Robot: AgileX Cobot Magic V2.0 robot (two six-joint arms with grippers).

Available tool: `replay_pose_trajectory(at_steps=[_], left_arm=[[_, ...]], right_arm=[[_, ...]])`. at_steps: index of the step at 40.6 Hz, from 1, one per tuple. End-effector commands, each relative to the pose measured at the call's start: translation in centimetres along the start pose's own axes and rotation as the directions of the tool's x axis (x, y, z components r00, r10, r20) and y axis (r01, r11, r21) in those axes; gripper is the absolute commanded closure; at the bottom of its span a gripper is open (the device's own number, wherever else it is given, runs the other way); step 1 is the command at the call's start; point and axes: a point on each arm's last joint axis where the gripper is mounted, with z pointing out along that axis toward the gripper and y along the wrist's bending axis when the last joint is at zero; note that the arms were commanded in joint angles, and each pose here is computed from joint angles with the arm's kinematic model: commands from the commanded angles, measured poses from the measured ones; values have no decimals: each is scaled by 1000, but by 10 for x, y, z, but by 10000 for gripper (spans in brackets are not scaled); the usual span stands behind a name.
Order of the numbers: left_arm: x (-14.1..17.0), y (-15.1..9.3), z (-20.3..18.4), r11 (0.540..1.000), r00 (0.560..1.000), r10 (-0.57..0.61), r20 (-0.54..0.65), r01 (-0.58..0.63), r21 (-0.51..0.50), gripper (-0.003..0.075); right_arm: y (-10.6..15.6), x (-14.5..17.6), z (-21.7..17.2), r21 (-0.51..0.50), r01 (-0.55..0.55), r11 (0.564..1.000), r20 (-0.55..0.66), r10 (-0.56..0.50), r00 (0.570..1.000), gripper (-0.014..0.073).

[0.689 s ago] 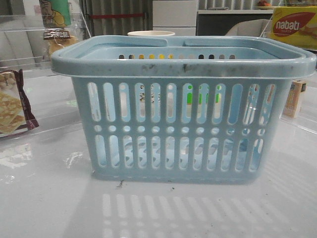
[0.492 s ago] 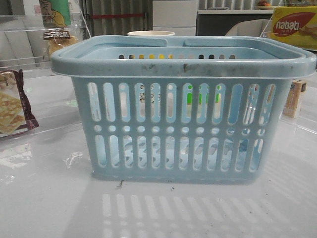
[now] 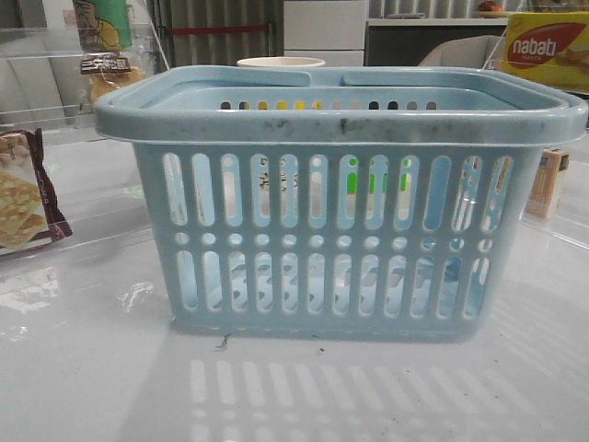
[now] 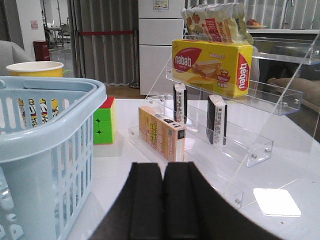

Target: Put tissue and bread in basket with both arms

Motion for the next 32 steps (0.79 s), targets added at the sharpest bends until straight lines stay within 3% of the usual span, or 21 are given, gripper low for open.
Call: replay_pose_trajectory(at_steps=[1,14,25,32], left_arm=[[-10,0,-2,1000,994,-7,109,8,-5,629],[-31,1,-6,1000,971,-8,237,11,-9,629],[-101,5,-30,1000,943,-15,334,20,-11,629],[-149,7,-53,1000,927,-15,375,21,-12,629]], right_arm=[[1,-9,-2,-9,7,1000,107,-6,994,539],[2,-24,-3,-12,7,1000,144,-5,990,539],[4,-106,-21,4,25,1000,236,-25,972,539],[5,-159,-26,35,62,997,227,-68,971,539]])
